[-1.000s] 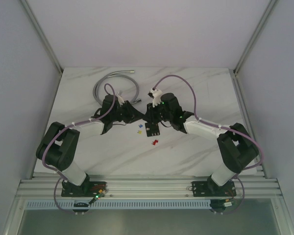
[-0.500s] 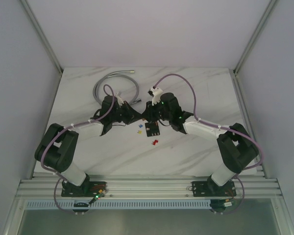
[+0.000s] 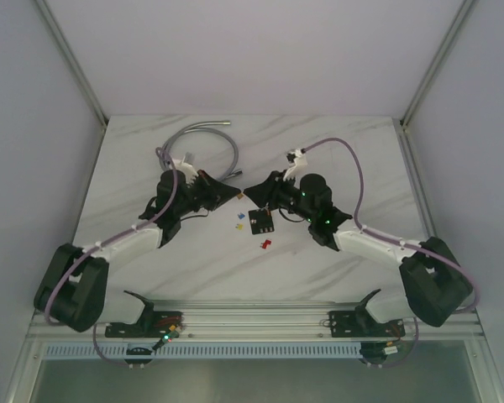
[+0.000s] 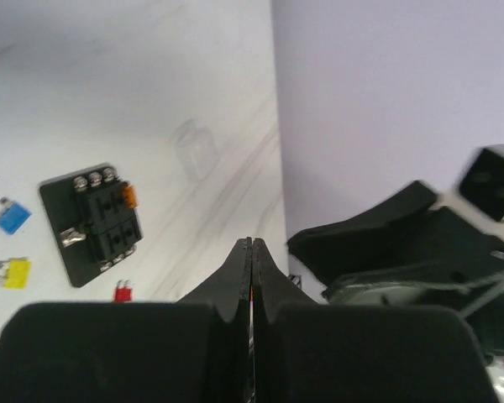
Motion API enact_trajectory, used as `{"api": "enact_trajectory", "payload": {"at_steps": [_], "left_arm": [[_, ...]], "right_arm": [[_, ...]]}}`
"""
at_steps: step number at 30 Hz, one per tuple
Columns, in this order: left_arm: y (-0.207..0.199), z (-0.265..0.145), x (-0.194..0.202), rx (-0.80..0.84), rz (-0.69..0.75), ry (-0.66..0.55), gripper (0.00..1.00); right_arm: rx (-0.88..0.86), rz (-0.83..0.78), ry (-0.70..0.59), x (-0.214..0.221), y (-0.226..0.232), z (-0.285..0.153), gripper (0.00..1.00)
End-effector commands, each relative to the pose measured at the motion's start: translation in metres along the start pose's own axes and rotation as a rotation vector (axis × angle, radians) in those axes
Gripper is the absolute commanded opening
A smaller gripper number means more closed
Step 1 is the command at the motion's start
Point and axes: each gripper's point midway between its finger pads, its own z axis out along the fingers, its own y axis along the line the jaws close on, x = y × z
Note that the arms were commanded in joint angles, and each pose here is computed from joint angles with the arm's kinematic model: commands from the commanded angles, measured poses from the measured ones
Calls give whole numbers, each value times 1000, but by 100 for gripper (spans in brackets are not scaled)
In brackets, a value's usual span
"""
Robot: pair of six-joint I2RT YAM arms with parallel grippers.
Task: Snap on the fuse box
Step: Pick up the fuse from the center of the board.
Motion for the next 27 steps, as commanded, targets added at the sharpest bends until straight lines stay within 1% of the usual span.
{"api": "enact_trajectory", "payload": {"at_steps": [1, 4, 8, 12, 20, 27], "left_arm": [[-39, -18, -21, 128, 3, -137, 0], [-57, -30, -26, 179, 4, -185, 0], [-77, -43, -27, 239, 0, -226, 0], [-89, -54, -26, 280, -7, -253, 0], [-107, -61, -15, 346, -30, -236, 0], [-113, -64, -10, 367, -42, -233, 0]], "right_arm": [[-138, 268, -172, -28, 32, -9, 43], [-216, 345, -192, -31, 49, -11, 43], [-283, 389, -219, -36, 68, -13, 44], [-324, 429, -248, -40, 75, -20, 45], [-329, 455, -281, -46, 79, -25, 44], [-356, 452, -305, -52, 84, -29, 37]]}}
